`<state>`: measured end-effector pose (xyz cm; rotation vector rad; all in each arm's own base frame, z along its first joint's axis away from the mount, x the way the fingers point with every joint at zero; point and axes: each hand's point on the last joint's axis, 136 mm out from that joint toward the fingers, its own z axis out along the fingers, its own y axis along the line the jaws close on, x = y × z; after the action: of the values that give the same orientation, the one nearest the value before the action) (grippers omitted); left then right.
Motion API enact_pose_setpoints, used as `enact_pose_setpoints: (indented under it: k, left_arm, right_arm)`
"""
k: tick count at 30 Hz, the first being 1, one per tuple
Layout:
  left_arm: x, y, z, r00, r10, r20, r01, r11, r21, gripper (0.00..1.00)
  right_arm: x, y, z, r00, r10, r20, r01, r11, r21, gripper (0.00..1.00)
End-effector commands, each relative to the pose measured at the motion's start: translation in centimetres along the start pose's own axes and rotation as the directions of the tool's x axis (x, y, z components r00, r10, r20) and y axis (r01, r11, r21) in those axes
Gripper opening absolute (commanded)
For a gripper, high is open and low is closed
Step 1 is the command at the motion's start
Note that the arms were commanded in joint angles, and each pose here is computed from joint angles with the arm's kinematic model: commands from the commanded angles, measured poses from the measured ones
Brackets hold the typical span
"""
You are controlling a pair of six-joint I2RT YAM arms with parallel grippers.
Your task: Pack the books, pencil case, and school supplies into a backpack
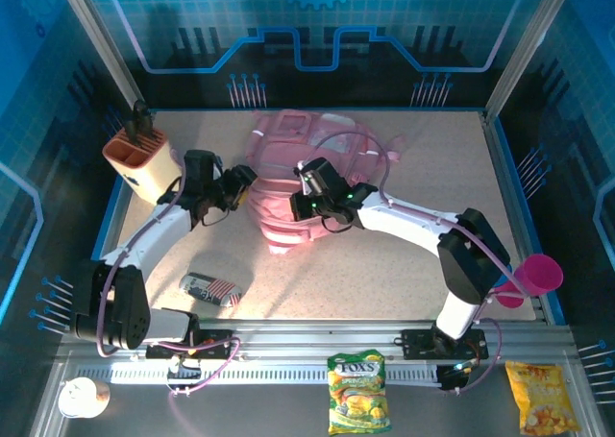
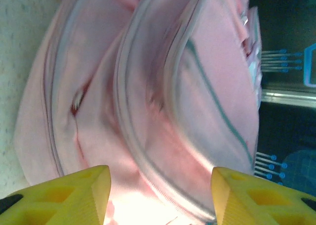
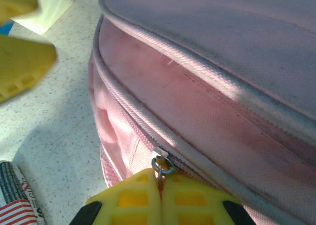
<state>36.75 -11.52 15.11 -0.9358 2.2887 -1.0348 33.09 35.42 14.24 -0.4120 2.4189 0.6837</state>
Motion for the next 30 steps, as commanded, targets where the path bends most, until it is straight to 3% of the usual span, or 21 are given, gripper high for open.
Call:
enact_pose_setpoints:
  k: [1,6,12,22,26,30]
  left_arm:
    - [2.5,-0.5,0.6,0.990,-0.109,-0.086,0.114,0.992,0.060,0.55]
    - [3.2,-1.8,1.8,0.985,-0.147,-0.093,0.157,0.982,0.110,0.51]
    - [3.5,-1.1,3.2,0.988,-0.138,-0.072,0.143,0.987,0.067,0.43]
    - [4.0,-1.0,5.2,0.987,-0.133,-0.095,0.138,0.989,0.052,0.42]
    - [3.6,-1.3,5.6,0.989,-0.124,-0.085,0.129,0.990,0.049,0.32]
    - [3.3,-1.2,5.6,0.992,-0.107,-0.072,0.110,0.993,0.036,0.18]
  right_arm:
    - [-1.7,3.1,-0.1,0.999,-0.006,0.039,0.010,0.995,-0.102,0.00]
    - [-1.5,3.4,0.0,0.999,-0.002,0.034,0.006,0.993,-0.114,0.00]
    - [-1.2,3.7,0.0,1.000,-0.002,0.026,0.005,0.992,-0.125,0.00]
    - [-0.4,3.4,0.1,1.000,-0.019,0.012,0.020,0.992,-0.124,0.00]
    - [0.3,2.7,0.2,0.999,-0.037,0.002,0.038,0.995,-0.097,0.00]
    - [1.1,0.2,-0.2,0.997,-0.077,-0.009,0.078,0.997,0.018,0.00]
